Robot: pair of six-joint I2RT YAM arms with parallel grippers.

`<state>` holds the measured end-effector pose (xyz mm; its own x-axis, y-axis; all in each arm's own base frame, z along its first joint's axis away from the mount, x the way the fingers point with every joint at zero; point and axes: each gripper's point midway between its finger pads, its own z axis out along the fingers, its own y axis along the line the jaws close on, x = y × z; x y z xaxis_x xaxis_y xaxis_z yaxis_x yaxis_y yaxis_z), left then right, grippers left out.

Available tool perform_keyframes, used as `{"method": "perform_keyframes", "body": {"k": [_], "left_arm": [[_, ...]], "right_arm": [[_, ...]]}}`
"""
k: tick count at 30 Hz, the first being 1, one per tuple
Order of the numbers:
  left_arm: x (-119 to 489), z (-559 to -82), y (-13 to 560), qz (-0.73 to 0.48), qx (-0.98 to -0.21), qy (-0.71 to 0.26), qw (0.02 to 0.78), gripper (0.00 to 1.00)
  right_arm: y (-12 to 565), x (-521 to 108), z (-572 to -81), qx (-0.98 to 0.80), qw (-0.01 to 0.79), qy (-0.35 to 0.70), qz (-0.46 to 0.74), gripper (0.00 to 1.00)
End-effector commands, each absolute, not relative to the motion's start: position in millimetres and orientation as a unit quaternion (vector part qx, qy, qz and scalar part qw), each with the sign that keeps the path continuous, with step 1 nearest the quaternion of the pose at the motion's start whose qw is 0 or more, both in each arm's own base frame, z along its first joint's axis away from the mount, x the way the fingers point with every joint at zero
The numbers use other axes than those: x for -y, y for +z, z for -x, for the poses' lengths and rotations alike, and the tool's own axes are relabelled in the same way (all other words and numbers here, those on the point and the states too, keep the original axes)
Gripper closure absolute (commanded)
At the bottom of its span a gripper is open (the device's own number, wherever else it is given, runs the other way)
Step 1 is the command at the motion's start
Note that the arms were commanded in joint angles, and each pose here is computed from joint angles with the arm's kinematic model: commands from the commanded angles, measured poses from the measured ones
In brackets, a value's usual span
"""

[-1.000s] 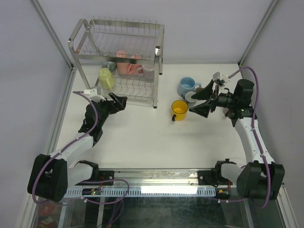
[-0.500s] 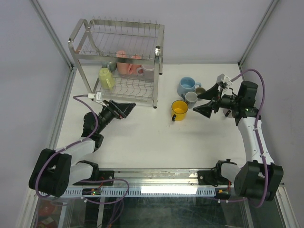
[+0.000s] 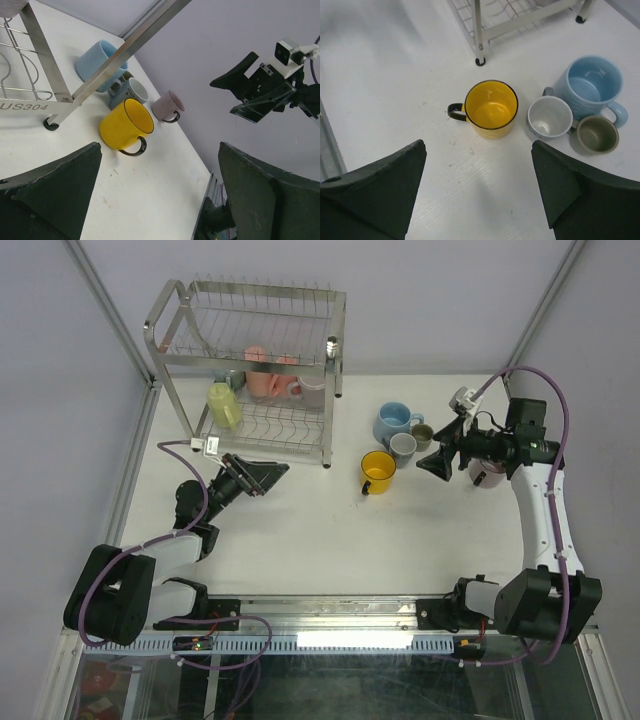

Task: Load the cups into the dish rack
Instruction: Turn the cup upside down in the dish rack.

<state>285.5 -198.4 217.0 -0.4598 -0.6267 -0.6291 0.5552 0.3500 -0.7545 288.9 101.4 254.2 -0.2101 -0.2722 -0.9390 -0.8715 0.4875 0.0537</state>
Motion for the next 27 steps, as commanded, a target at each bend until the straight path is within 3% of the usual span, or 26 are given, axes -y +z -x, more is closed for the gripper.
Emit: {"method": "perform_keyframes", "body": {"k": [1, 18, 27], "left_arm": [[200.9, -275.6, 234.5, -0.006, -0.61, -0.586, 0.533, 0.02], [200.9, -272.8, 234.0, -0.012, -0.611, -0.583, 0.535, 0.01], [200.2, -272.4, 231.7, -0.013, -0.613, -0.581, 0.536, 0.01]], "right_arm": [[246.3, -75.0, -298.6, -0.764, 0.459, 0.233, 0.389, 0.1], [222.7, 38.9, -342.3, -0.861, 0.428, -0.025, 0.273, 0.01], [205.0, 103.5, -361.1, -0.89, 0.399, -0.062, 0.21, 0.01]]}}
